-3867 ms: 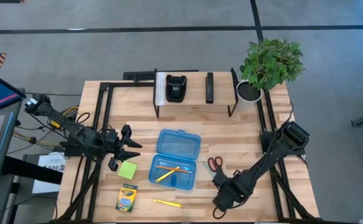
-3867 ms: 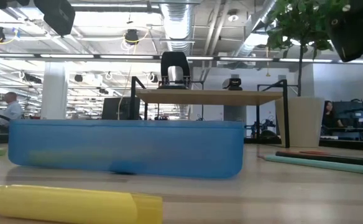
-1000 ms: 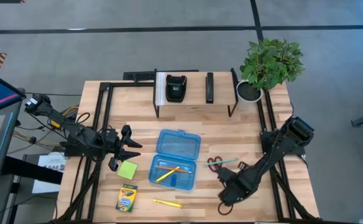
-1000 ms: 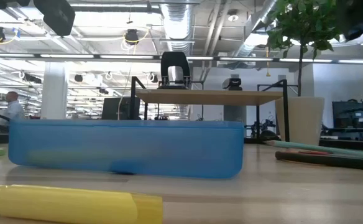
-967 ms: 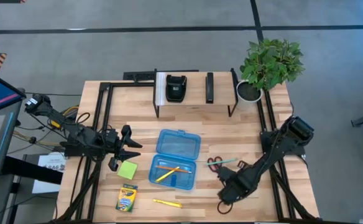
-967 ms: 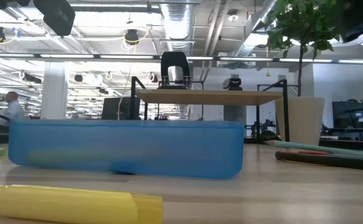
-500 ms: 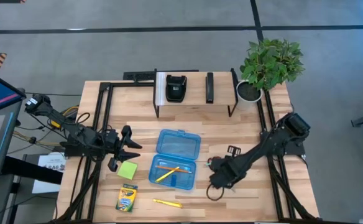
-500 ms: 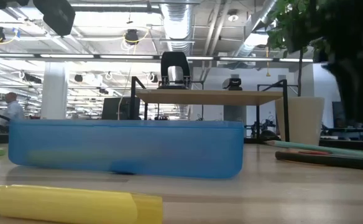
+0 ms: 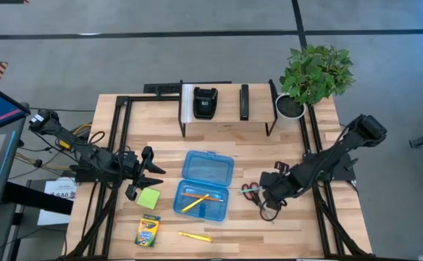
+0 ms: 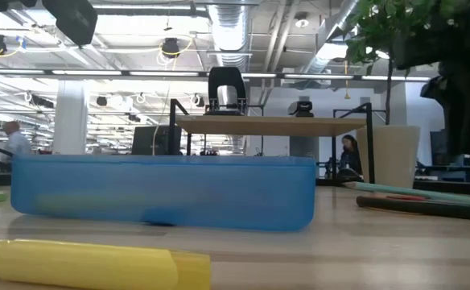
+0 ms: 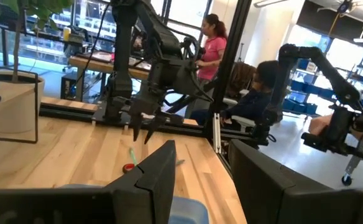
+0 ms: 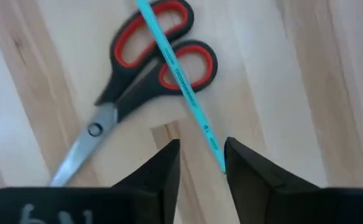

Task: Pack school essentials
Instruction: Put the blue pencil into the blue supply box

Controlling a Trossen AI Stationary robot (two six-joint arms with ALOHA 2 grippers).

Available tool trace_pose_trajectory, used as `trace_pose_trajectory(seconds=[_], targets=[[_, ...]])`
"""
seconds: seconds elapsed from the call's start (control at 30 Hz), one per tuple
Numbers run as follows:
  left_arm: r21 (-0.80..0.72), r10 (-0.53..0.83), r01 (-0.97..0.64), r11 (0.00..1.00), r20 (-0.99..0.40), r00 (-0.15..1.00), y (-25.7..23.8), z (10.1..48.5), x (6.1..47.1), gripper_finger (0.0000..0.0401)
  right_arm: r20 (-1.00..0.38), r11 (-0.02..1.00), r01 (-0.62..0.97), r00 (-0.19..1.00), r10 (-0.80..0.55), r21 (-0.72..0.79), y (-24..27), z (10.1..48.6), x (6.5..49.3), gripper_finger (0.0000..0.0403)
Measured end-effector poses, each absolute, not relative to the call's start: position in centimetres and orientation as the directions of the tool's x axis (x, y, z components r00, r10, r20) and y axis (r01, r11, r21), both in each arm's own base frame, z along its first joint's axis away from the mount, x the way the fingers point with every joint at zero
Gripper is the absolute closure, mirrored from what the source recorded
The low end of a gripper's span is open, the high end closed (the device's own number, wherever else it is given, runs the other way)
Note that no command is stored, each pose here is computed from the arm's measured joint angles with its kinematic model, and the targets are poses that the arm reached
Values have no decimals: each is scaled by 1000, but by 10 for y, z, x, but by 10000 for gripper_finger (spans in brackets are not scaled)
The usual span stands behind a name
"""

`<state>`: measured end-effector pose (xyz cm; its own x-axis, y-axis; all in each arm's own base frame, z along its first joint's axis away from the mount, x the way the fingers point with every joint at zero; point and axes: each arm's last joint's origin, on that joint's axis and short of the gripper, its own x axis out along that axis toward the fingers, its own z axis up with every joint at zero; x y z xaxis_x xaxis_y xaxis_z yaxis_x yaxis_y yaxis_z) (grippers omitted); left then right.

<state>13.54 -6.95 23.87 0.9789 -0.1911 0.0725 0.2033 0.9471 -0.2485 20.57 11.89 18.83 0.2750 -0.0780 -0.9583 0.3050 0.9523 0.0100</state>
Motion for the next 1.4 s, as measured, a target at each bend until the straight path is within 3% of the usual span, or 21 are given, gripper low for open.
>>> trace_pose_trajectory(seconds=[0.33, 0.57, 0.93, 1.23, 1.4], targets=[[-260, -191, 203, 944, 72, 979, -70, 239, 135, 264, -970, 978, 195, 215, -117, -75, 121, 165, 213, 172], [-253, -191, 203, 946, 72, 979, -70, 239, 135, 264, -976, 977, 171, 156, -150, -123, 115, 149, 222, 166], [-254, -190, 202, 946, 72, 979, -70, 239, 135, 264, -989, 988, 149, 142, -50, -29, 93, 146, 239, 201], [-263, -200, 212, 941, 71, 977, -70, 239, 135, 264, -998, 993, 120, 61, -9, -2, 88, 125, 249, 262], [-257, -200, 212, 943, 71, 977, -70, 239, 135, 264, -998, 993, 118, 64, 1, 8, 89, 125, 249, 329]])
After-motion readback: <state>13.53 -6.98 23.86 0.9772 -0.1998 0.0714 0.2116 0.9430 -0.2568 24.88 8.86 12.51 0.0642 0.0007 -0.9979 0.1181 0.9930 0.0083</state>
